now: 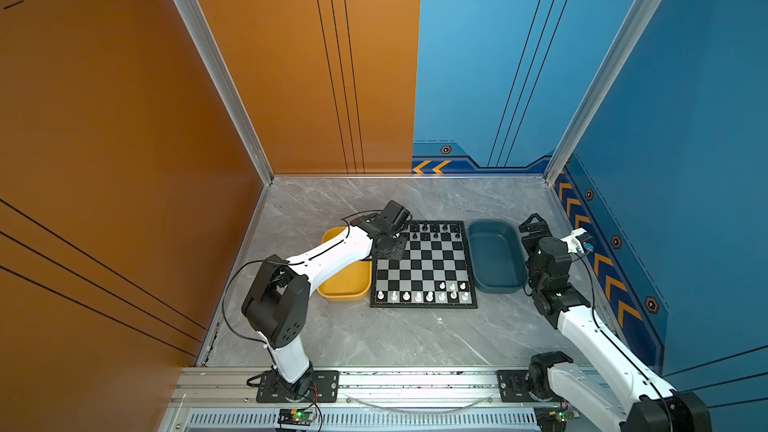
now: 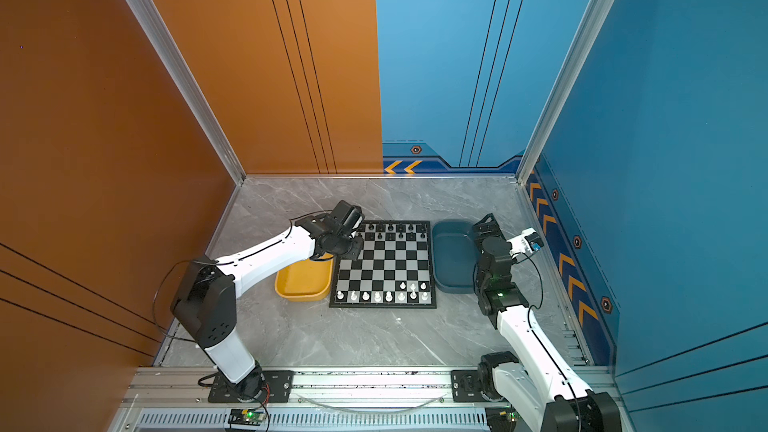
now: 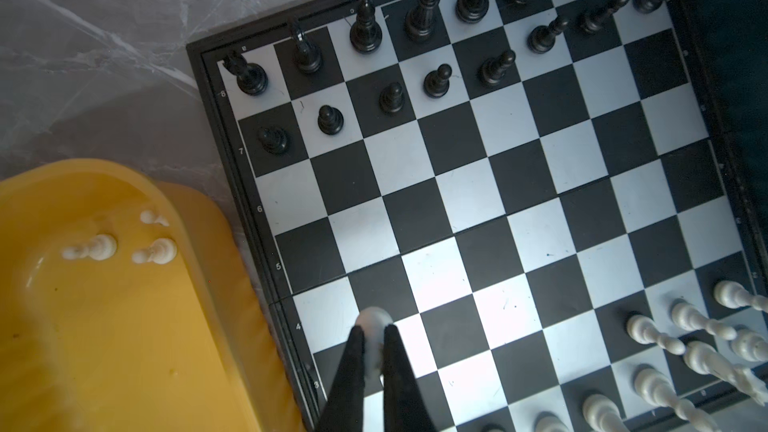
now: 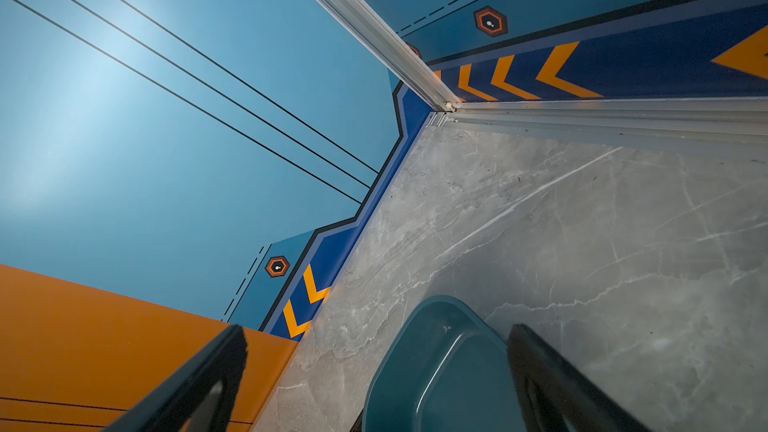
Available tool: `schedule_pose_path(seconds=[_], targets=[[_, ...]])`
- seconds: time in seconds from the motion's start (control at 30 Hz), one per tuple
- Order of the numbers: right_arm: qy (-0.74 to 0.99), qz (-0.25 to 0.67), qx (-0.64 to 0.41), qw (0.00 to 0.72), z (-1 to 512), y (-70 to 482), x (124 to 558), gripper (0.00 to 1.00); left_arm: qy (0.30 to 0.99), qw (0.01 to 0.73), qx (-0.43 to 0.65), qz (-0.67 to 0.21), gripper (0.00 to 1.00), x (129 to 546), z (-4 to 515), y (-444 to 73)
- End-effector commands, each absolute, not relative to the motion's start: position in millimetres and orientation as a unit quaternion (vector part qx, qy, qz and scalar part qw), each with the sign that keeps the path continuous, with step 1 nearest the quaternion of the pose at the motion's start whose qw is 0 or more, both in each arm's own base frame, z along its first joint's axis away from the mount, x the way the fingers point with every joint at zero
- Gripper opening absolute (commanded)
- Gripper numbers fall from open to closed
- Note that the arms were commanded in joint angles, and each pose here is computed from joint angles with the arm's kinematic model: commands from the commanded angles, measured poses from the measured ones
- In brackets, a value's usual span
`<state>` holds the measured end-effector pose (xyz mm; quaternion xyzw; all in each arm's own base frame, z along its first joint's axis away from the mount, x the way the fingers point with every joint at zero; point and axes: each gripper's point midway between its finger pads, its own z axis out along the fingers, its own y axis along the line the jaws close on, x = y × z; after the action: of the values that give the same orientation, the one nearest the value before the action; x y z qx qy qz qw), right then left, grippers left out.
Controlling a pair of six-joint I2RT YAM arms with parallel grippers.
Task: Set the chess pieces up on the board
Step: 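Lift the white pawn and carry it over the board's near row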
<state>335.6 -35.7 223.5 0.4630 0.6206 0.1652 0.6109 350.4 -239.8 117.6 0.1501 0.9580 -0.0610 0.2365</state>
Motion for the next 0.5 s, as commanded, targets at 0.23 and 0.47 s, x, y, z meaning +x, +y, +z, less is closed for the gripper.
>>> schedule_pose_path(seconds=[0.23, 0.47], targets=[[0.615, 0.18, 0.462, 0.614, 234, -32, 339, 1.0, 0.947, 0.202, 0.227, -0.103, 0.0, 313, 115, -287], [0.614, 0.181, 0.461, 0.614, 235, -32, 339, 1.0, 0.943, 0.163, 0.265, -0.119, 0.0, 289, 94, -315]])
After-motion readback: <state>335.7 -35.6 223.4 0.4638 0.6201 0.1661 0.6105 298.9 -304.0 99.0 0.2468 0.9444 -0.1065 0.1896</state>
